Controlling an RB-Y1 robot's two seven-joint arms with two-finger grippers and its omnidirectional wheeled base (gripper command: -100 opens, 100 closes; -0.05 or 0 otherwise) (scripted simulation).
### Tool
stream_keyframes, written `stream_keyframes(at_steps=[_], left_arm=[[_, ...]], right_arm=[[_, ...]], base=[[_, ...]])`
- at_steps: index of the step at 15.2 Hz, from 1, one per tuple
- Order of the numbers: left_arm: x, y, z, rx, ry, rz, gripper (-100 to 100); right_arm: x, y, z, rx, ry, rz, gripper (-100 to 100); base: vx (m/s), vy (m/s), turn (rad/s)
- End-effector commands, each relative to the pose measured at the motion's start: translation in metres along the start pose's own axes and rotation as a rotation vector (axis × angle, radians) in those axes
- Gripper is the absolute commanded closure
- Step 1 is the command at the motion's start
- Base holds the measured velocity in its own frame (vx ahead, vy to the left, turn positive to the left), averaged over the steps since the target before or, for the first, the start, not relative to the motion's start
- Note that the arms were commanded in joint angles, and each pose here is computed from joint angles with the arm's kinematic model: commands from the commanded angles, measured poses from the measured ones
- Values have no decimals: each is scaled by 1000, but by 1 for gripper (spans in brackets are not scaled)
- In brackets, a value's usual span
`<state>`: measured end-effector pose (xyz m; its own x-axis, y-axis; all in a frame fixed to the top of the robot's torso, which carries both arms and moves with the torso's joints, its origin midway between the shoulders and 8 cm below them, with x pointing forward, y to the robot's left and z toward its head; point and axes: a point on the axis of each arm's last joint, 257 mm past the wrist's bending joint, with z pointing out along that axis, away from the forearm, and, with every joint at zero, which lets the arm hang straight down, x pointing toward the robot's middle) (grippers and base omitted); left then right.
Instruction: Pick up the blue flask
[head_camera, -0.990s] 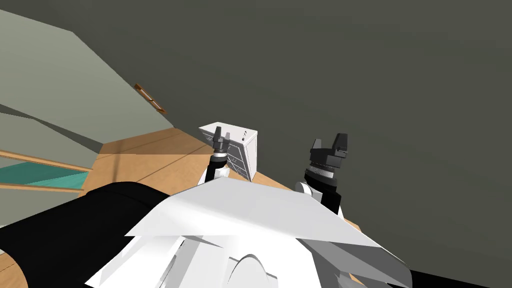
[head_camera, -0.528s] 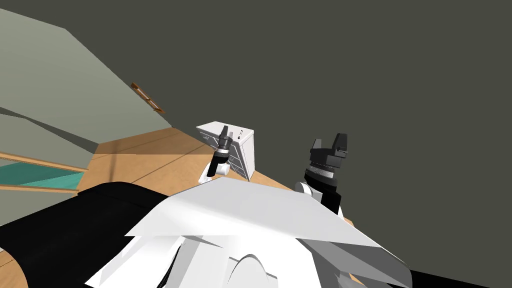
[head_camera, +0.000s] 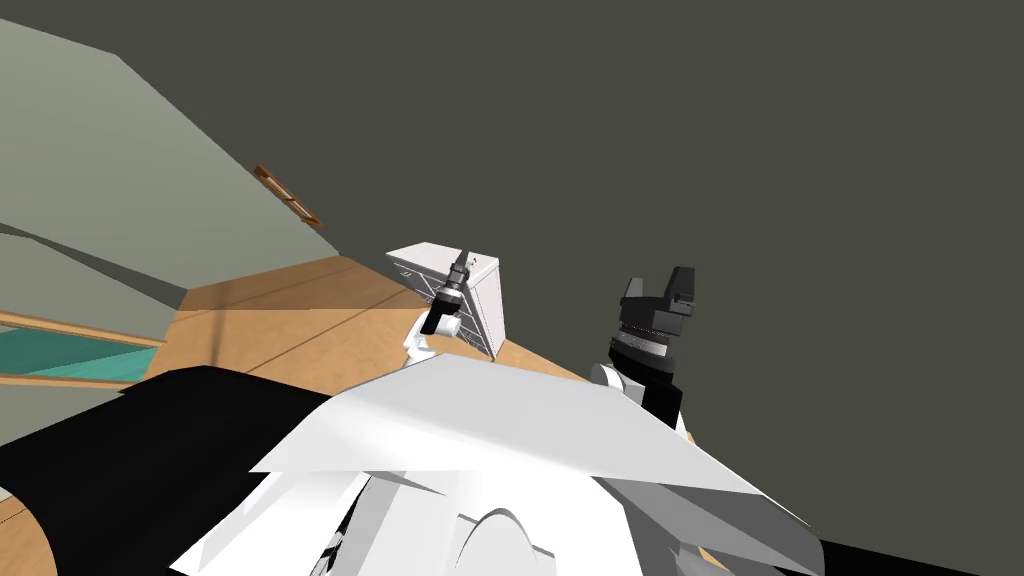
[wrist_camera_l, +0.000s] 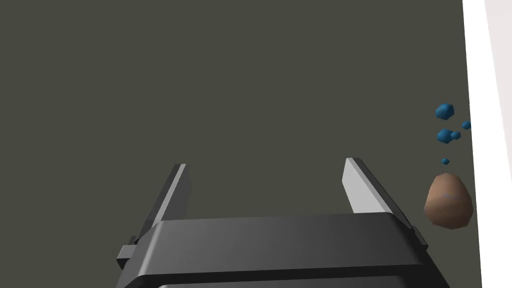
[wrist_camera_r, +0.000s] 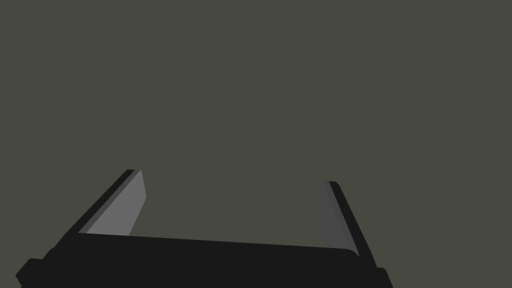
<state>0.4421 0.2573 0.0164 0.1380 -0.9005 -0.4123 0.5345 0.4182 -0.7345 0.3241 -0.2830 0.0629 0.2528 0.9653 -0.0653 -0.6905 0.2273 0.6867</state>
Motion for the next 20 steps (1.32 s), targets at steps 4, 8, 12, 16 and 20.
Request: stream_keyframes(at_steps=[4, 8, 12, 16, 20], left_arm=[[0, 26, 24, -64, 39, 93, -100], [-2, 47, 37, -120, 61, 149, -100], [-7, 65, 49, -168, 79, 208, -100], [-15, 84, 62, -221, 94, 270, -100], [-37, 112, 84, -305, 113, 396, -100]], right_arm=[[0, 0, 0, 0, 0, 0, 0], [0, 0, 0, 0, 0, 0, 0], [0, 0, 0, 0, 0, 0, 0], [0, 0, 0, 0, 0, 0, 0], [0, 0, 0, 0, 0, 0, 0]], base=[[-24, -89, -21], [-16, -84, -17], [-12, -55, -16], [-6, -63, -15], [0, -67, -24]])
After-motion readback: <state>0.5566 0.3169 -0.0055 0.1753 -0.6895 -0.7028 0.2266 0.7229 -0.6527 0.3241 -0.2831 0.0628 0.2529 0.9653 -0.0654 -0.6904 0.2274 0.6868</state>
